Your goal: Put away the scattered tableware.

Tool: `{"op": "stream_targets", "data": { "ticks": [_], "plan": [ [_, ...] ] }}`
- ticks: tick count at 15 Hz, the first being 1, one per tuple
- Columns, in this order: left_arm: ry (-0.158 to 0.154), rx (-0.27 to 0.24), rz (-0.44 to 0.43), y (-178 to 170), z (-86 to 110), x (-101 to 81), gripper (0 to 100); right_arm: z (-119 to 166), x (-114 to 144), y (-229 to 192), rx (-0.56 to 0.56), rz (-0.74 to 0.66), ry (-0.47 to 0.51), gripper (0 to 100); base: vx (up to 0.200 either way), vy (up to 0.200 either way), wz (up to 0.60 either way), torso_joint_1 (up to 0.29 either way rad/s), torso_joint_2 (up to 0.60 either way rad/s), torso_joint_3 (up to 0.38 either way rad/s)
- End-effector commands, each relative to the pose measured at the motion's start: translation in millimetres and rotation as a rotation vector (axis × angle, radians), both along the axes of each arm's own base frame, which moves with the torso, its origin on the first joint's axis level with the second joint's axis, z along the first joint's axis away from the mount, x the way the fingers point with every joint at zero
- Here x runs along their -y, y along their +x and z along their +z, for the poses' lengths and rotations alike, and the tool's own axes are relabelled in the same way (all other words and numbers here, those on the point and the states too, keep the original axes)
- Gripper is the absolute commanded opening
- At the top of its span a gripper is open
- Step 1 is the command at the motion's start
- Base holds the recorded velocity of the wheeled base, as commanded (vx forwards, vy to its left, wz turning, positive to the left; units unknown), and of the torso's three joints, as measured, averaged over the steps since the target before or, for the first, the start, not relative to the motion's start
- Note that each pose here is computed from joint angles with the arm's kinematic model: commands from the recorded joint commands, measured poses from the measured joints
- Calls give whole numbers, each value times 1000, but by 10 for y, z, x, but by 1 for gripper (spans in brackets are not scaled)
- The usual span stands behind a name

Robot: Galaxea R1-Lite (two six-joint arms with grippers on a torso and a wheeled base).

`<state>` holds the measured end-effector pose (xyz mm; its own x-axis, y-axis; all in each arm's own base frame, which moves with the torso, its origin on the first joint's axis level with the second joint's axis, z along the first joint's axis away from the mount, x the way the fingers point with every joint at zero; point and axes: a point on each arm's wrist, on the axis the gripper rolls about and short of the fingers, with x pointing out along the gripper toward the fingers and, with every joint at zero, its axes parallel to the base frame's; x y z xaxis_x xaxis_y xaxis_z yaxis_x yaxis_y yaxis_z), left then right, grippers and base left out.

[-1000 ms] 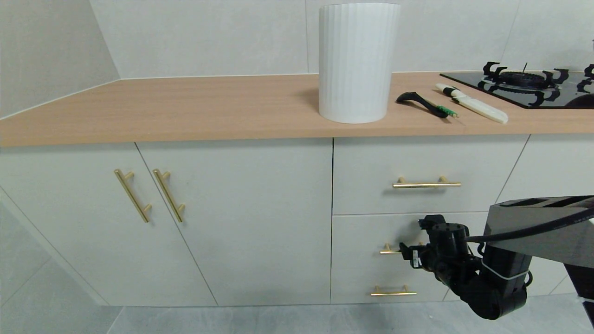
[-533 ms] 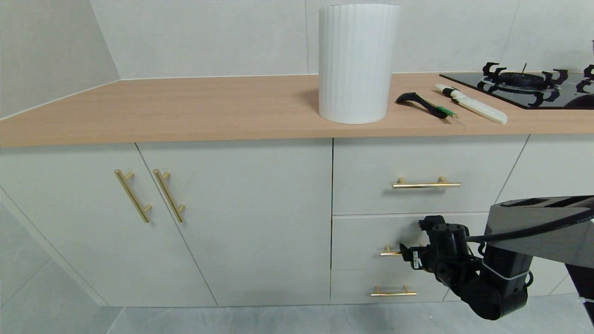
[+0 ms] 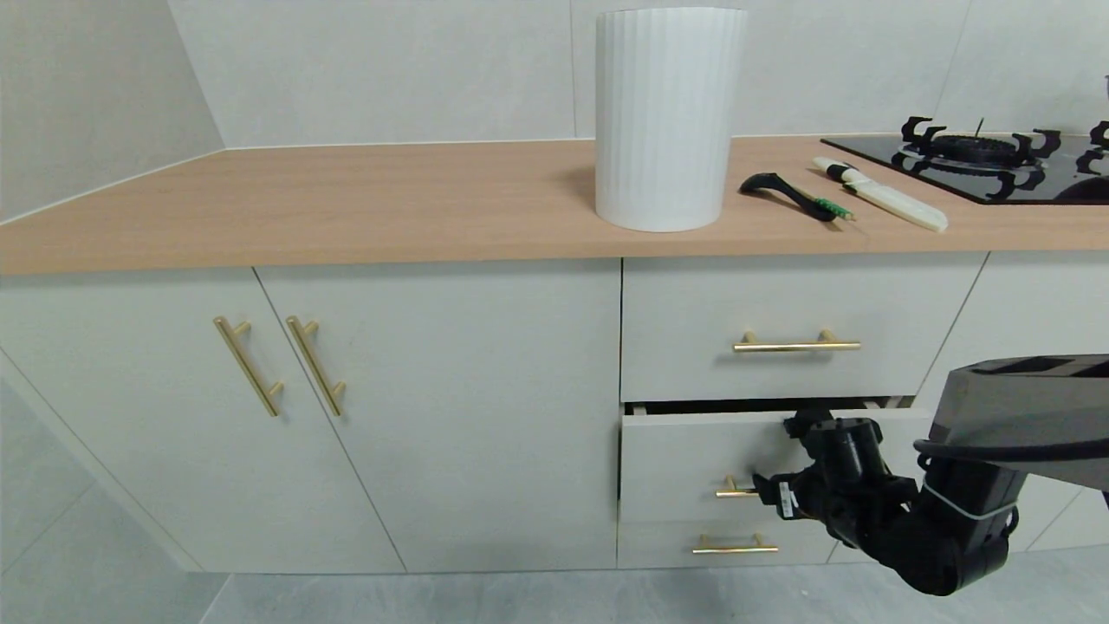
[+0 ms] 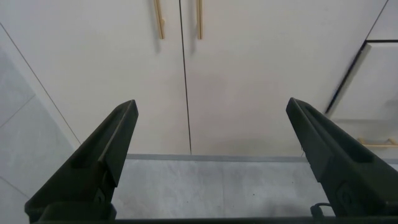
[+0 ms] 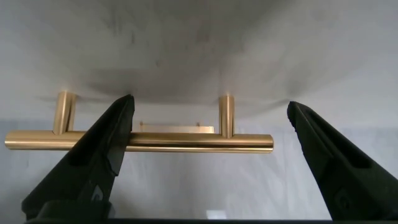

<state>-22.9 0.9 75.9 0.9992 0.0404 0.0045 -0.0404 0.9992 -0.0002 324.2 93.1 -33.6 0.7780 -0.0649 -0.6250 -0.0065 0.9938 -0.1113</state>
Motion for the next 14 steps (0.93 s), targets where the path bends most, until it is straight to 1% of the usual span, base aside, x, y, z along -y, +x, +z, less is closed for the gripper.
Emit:
{"op": "stream_targets", "data": {
  "ticks": [1,4,5,7,8,11,12,13,14],
  "plan": [
    [0,-1,1,1,-1,0,100,450,-32,-182,9,29,1,100,0,0,0,0,0,0],
    [0,-1,1,1,-1,0,100,1035,-161,-587,-66,122,-23,100,0,0,0,0,0,0],
    [0,-1,-1,1,-1,0,100,1201,-158,-727,-79,153,-19,100,0,0,0,0,0,0],
    [0,-1,1,1,-1,0,100,1445,-206,-944,-82,215,-10,100,0,0,0,0,0,0],
    [0,-1,1,1,-1,0,100,1542,-221,-1006,-65,233,-4,100,0,0,0,0,0,0],
    [0,-1,1,1,-1,0,100,1668,-238,-990,-10,223,27,100,0,0,0,0,0,0],
    [0,-1,1,1,-1,0,100,1682,-256,-948,10,195,70,100,0,0,0,0,0,0],
    [0,-1,1,1,-1,0,100,1674,-267,-920,22,183,90,100,0,0,0,0,0,0],
    [0,-1,1,1,-1,0,100,1622,-279,-825,62,158,114,100,0,0,0,0,0,0]
  ]
}}
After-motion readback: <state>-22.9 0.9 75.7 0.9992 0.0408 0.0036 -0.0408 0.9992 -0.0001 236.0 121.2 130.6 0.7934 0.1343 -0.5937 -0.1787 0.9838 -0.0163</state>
